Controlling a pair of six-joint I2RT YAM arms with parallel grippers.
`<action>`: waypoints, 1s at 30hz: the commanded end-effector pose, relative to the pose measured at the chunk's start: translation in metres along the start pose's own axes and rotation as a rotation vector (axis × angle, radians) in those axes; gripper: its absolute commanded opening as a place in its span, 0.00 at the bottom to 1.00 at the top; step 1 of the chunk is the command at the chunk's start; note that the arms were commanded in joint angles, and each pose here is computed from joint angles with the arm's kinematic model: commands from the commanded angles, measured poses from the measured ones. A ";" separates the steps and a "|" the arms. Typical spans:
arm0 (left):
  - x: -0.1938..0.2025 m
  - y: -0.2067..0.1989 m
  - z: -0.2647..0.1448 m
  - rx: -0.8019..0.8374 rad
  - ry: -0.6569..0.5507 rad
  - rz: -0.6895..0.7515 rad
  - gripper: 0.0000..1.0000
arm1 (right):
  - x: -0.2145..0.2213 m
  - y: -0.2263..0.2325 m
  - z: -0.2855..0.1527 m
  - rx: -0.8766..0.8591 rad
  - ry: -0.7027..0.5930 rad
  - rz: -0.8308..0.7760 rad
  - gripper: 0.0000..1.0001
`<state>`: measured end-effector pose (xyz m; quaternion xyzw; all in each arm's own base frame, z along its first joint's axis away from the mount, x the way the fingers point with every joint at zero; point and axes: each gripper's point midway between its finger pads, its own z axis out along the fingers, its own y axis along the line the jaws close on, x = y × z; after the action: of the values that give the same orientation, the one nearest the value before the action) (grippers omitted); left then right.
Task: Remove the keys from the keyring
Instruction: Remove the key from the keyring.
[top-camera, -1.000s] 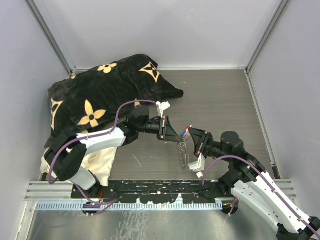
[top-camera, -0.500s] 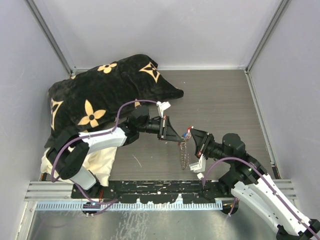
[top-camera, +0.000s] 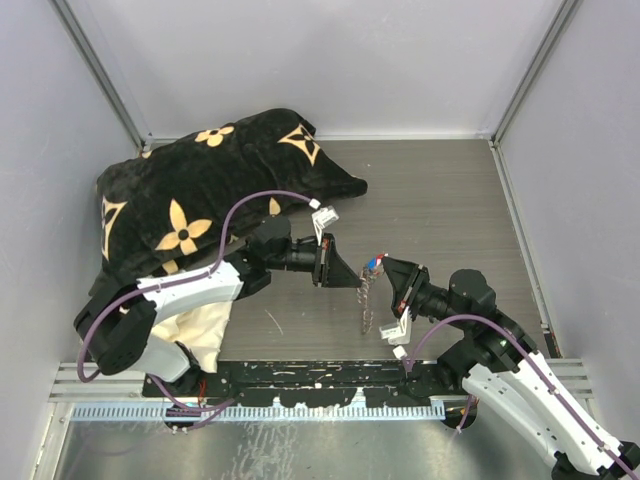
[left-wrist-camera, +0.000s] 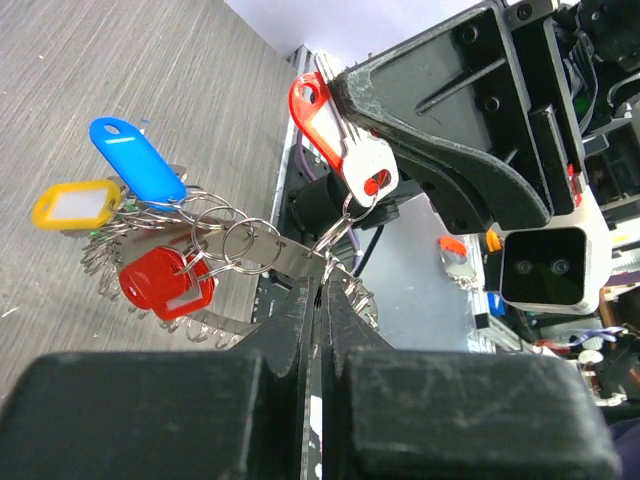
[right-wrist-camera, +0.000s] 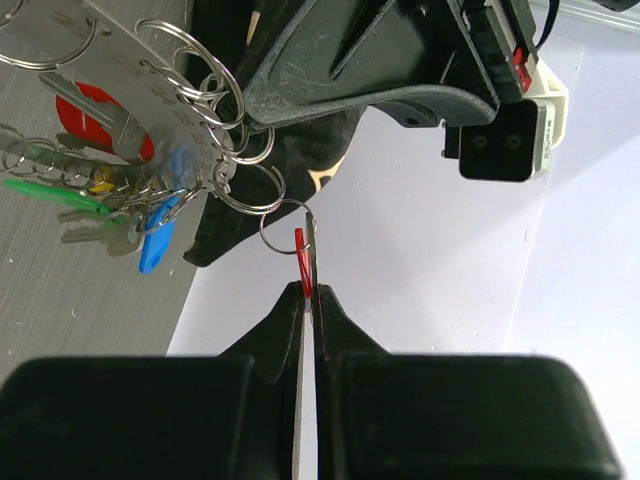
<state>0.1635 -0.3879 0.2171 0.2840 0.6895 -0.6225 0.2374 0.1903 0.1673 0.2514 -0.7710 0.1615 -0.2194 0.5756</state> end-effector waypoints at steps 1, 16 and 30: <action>0.006 -0.001 -0.006 -0.011 0.006 0.125 0.00 | 0.010 -0.057 -0.020 0.188 0.057 -0.022 0.01; -0.005 -0.045 -0.018 0.025 -0.132 0.572 0.10 | 0.008 -0.067 -0.021 0.190 0.030 0.008 0.01; 0.013 -0.082 -0.028 0.165 -0.144 0.662 0.45 | 0.003 -0.071 -0.024 0.188 0.008 -0.007 0.01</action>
<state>0.0954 -0.3731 0.2465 0.4602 0.5301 -0.5994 0.3846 0.1867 0.1680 0.2747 -0.7524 0.1719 -0.2071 0.6012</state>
